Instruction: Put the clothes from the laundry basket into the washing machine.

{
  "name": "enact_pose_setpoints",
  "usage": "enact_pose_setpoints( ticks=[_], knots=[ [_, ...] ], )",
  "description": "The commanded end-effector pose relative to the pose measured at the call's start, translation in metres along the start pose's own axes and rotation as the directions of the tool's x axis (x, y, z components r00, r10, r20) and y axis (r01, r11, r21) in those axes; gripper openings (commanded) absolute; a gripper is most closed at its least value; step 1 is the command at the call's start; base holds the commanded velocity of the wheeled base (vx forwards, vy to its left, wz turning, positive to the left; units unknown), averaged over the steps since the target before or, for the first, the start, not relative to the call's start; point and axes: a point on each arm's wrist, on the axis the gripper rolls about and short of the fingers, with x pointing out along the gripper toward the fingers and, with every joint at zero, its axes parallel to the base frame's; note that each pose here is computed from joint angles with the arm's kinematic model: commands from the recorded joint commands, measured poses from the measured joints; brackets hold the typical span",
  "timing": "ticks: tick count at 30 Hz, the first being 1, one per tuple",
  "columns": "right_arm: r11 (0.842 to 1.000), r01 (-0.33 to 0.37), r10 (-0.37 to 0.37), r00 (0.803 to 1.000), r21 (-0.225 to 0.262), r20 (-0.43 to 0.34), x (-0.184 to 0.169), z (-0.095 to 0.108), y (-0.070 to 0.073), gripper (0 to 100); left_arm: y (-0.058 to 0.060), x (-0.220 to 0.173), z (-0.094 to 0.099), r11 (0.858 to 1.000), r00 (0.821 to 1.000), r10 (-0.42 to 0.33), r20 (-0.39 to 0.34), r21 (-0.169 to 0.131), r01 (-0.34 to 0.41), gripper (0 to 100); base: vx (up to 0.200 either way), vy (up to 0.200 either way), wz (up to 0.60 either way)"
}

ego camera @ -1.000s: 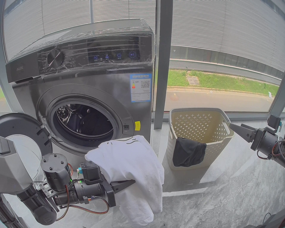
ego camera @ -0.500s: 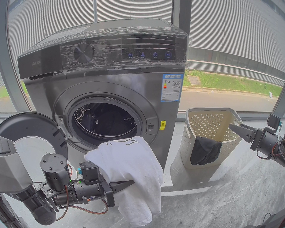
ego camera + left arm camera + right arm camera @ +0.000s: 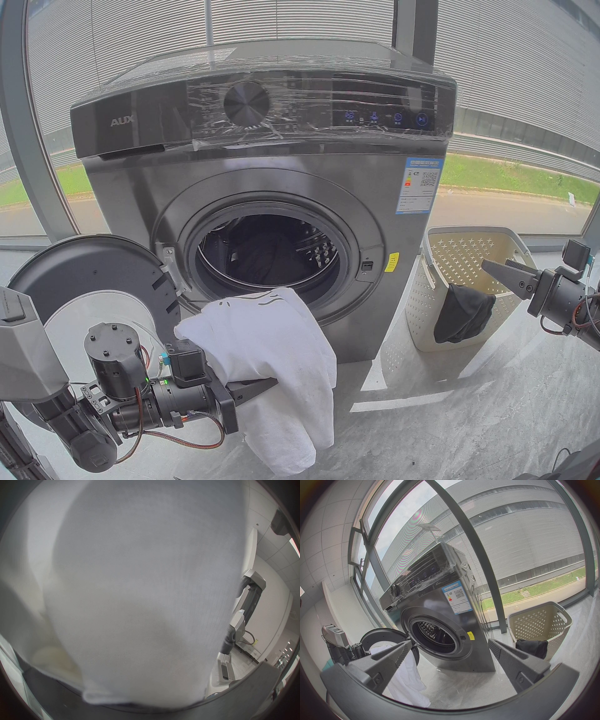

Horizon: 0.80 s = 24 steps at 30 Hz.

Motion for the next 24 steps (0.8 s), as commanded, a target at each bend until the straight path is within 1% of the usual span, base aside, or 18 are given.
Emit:
enact_pose_setpoints(
  ticks=[1,7,10,13,14,16,17,18,19,20,21,23,24],
  knots=[
    [1.0,-0.001,0.001,1.0,0.0,-0.001,0.0,0.0,0.0,100,0.005,0.0,0.0,1.0,1.0,0.017,0.003,-0.004,-0.017,0,0.0,0.0,0.0],
    [1.0,0.001,-0.001,1.0,0.001,-0.003,0.0,-0.001,0.0,100,0.003,0.004,0.002,1.0,1.0,0.003,0.013,0.008,-0.003,0,0.0,0.0,0.0],
    [1.0,0.001,-0.001,1.0,0.0,-0.002,0.0,0.0,0.0,100,0.0,0.011,0.008,0.999,0.999,-0.02,0.038,0.027,0.019,0,0.0,0.0,0.0],
    [1.0,0.0,0.0,1.0,0.0,0.0,0.0,0.0,0.0,100,-0.001,0.015,0.012,0.999,0.998,-0.022,0.054,0.037,0.021,0,0.0,0.0,0.0],
    [1.0,-0.001,0.001,1.0,0.0,-0.002,0.0,0.0,0.0,100,-0.001,0.017,0.013,0.999,0.998,-0.012,0.059,0.038,0.01,0,0.0,0.0,0.0],
    [1.0,0.001,-0.001,1.0,0.0,-0.002,0.0,0.0,0.0,100,0.001,0.019,0.014,0.999,0.997,0.035,0.074,0.036,-0.037,0,0.0,0.0,0.0],
    [1.0,-0.001,0.001,1.0,0.0,-0.002,0.0,0.0,0.0,100,0.004,0.023,0.016,0.996,0.993,0.085,0.088,0.029,-0.088,0,0.0,0.0,0.0],
    [1.0,0.0,0.0,1.0,0.001,-0.004,0.001,-0.001,0.0,100,0.006,0.025,0.016,0.993,0.989,0.116,0.094,0.023,-0.119,0,0.0,0.0,0.0],
    [1.0,0.0,0.0,1.0,0.001,-0.005,0.001,-0.001,-0.001,100,0.009,0.03,0.019,0.986,0.98,0.163,0.114,0.018,-0.166,0,0.0,0.0,0.0],
    [1.0,0.0,0.0,1.0,0.001,-0.005,0.001,-0.001,-0.001,100,0.012,0.034,0.021,0.98,0.973,0.194,0.126,0.008,-0.197,0,0.0,0.0,0.0],
    [1.0,0.001,-0.001,1.0,-0.001,-0.003,0.001,0.0,-0.001,100,0.015,0.039,0.022,0.974,0.965,0.224,0.135,-0.022,-0.224,0,0.0,0.0,0.0],
    [1.0,0.001,-0.001,1.0,-0.001,-0.003,0.002,0.0,-0.001,100,0.018,0.046,0.027,0.965,0.954,0.258,0.154,-0.082,-0.248,0,0.0,0.0,0.0],
    [1.0,0.0,0.0,1.0,-0.001,-0.004,0.002,0.0,0.0,100,0.019,0.048,0.027,0.963,0.952,0.266,0.154,-0.096,-0.253,0,0.0,0.0,0.0]
  ],
)
